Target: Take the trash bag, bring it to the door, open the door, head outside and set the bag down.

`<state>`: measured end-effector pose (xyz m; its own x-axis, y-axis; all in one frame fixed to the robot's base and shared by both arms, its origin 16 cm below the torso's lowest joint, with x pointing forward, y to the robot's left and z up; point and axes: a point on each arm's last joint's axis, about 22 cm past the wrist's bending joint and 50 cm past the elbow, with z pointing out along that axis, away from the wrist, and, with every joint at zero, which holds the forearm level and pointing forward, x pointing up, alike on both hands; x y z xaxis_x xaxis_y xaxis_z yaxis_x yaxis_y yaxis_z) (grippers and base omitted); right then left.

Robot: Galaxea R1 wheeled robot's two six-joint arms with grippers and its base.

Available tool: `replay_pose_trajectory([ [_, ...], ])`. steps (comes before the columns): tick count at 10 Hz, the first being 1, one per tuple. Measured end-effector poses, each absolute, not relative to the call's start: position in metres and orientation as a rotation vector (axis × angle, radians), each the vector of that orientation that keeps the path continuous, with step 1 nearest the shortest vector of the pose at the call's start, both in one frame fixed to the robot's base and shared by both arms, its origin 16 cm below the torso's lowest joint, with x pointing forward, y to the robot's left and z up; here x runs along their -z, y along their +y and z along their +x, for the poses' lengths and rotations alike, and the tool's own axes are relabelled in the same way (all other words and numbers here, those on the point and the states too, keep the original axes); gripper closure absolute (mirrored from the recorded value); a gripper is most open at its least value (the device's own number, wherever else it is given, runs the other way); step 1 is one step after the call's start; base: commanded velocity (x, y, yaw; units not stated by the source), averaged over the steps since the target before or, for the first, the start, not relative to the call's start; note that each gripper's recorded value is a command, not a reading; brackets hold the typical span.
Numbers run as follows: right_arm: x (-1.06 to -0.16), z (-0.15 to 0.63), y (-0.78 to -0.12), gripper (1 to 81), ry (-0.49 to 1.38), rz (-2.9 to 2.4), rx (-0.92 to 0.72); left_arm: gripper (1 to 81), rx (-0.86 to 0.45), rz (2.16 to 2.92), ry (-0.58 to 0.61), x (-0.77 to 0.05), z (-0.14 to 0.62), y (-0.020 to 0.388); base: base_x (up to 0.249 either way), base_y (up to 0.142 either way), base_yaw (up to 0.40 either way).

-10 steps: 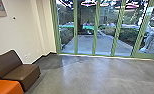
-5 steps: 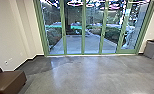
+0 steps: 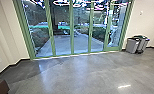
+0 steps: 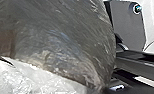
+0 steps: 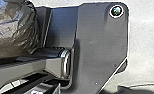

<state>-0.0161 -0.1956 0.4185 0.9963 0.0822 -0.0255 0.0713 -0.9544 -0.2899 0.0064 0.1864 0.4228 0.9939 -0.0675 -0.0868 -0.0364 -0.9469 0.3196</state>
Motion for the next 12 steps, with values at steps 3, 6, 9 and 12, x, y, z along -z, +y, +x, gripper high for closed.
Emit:
replay_pose_trajectory([
  [3,-0.4185,-0.0161,-0.1945,1.0,-0.111,-2.845,-0.054,81.1,0.138,2.814,-0.075,-0.4228,0.0064,0.1864,0.000,0.000,-0.340],
  [6,-0.4184,-0.0160,-0.1951,1.0,-0.112,-2.846,-0.052,81.1,0.137,2.814,-0.075,-0.4228,0.0068,0.1864,0.000,0.000,-0.315],
  [9,-0.4184,-0.0166,-0.1951,1.0,-0.112,-2.846,-0.055,81.1,0.137,2.814,-0.075,-0.4228,0.0068,0.1864,0.000,0.000,-0.312],
  [12,-0.4184,-0.0165,-0.1951,1.0,-0.112,-2.846,-0.054,81.1,0.138,2.814,-0.075,-0.4228,0.0065,0.1864,0.000,0.000,-0.278],
])
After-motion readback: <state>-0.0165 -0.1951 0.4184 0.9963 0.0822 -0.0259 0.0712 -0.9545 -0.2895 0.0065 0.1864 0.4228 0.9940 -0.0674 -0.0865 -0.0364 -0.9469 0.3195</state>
